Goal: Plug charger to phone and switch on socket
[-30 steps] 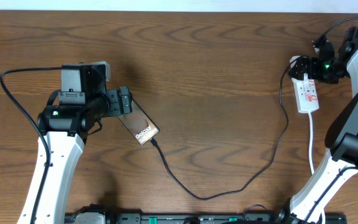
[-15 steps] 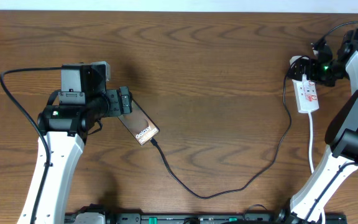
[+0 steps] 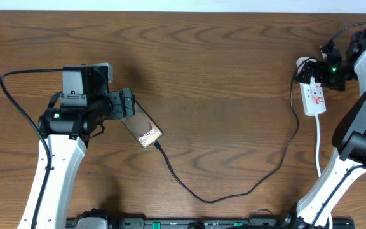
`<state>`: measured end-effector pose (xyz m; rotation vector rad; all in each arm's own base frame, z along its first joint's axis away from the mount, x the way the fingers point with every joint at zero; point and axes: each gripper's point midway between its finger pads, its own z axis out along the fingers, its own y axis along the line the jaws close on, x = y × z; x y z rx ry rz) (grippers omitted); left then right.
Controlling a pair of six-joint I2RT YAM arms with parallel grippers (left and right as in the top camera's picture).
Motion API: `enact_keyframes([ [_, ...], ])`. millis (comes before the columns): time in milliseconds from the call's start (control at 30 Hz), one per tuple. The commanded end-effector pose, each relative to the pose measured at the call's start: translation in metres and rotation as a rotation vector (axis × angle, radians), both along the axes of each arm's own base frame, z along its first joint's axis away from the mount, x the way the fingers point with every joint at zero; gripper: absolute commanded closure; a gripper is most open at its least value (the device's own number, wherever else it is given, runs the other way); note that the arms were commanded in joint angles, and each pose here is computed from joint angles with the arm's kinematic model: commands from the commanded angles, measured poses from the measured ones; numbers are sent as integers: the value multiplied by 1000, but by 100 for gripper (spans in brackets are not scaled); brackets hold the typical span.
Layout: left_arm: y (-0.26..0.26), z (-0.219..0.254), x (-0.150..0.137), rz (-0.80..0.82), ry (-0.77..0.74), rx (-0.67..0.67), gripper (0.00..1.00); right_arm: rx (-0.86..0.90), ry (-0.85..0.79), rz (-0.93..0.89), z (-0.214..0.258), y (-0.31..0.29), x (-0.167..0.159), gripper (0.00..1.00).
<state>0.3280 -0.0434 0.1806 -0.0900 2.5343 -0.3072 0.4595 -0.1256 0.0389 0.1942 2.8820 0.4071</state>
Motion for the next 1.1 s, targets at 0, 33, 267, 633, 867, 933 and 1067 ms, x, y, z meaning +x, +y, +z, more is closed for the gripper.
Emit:
enact_keyframes([
  [0, 1, 2, 2, -10, -8, 18, 7, -71, 18, -92, 7, -32, 2, 1],
  [33, 1, 2, 2, -9, -8, 18, 7, -84, 12, -105, 16, -39, 2, 1],
  [267, 1, 2, 2, -9, -8, 18, 7, -121, -25, -139, 72, -57, 5, 1],
  [633, 1, 2, 2, -9, -8, 18, 7, -177, -198, -105, 199, -19, -10, 1],
  [867, 1, 2, 2, -9, -8, 18, 7, -205, -315, -61, 260, 14, -31, 1],
  [933, 1, 2, 2, -9, -8, 18, 7, -211, -336, -58, 270, 17, -35, 1],
  [1067, 1, 2, 2, -9, -8, 18, 7, -215, -349, -59, 275, 18, -38, 1],
])
